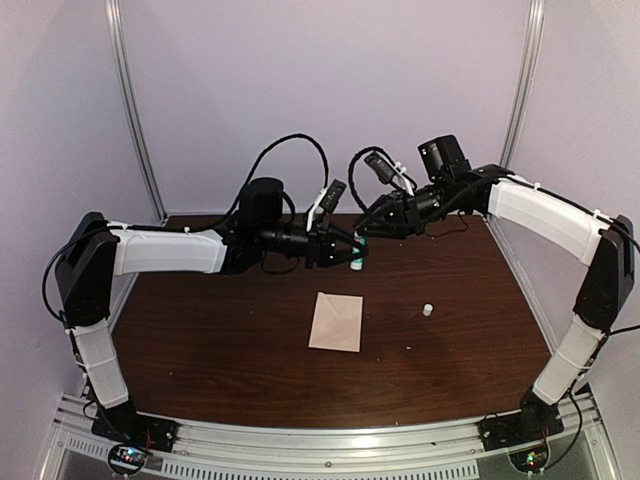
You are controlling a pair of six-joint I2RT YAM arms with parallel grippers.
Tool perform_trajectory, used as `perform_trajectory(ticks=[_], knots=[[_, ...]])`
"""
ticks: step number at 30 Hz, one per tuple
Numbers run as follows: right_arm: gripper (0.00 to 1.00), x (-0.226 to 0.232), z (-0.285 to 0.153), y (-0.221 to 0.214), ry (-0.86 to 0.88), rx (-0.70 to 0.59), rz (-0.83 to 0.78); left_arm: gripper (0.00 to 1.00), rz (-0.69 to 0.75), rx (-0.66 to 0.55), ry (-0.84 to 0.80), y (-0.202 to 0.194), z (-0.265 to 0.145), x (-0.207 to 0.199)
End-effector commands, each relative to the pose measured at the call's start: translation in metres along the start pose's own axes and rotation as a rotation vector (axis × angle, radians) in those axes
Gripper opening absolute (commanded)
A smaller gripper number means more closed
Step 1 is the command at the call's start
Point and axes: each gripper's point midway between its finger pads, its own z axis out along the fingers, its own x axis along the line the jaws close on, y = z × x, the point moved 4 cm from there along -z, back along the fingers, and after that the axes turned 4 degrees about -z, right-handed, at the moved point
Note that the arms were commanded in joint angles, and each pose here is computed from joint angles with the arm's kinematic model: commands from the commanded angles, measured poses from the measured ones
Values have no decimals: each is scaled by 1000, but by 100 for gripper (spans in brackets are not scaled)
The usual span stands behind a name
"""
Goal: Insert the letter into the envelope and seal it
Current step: Pass from the left arm to the right
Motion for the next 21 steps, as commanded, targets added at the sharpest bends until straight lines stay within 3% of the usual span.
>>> perform_trajectory(ticks=[1, 4, 9, 13, 16, 21], knots=[[31, 5, 5, 11, 51, -27, -20, 0, 29, -25, -41, 13, 5, -8], [20, 2, 7, 10, 59, -27, 3, 0, 28, -32, -39, 14, 5, -8], [27, -2, 8, 6, 38, -19, 21, 0, 35, -49, -39, 18, 5, -9], [24, -4, 9, 3, 34, -12, 35, 0, 40, -59, -33, 21, 5, -9], [16, -5, 10, 2, 37, -11, 38, 1, 40, -64, -22, 22, 5, -7], [8, -4, 0, 12, 14, -30, 12, 15, 30, -75, 22, 19, 3, -2]])
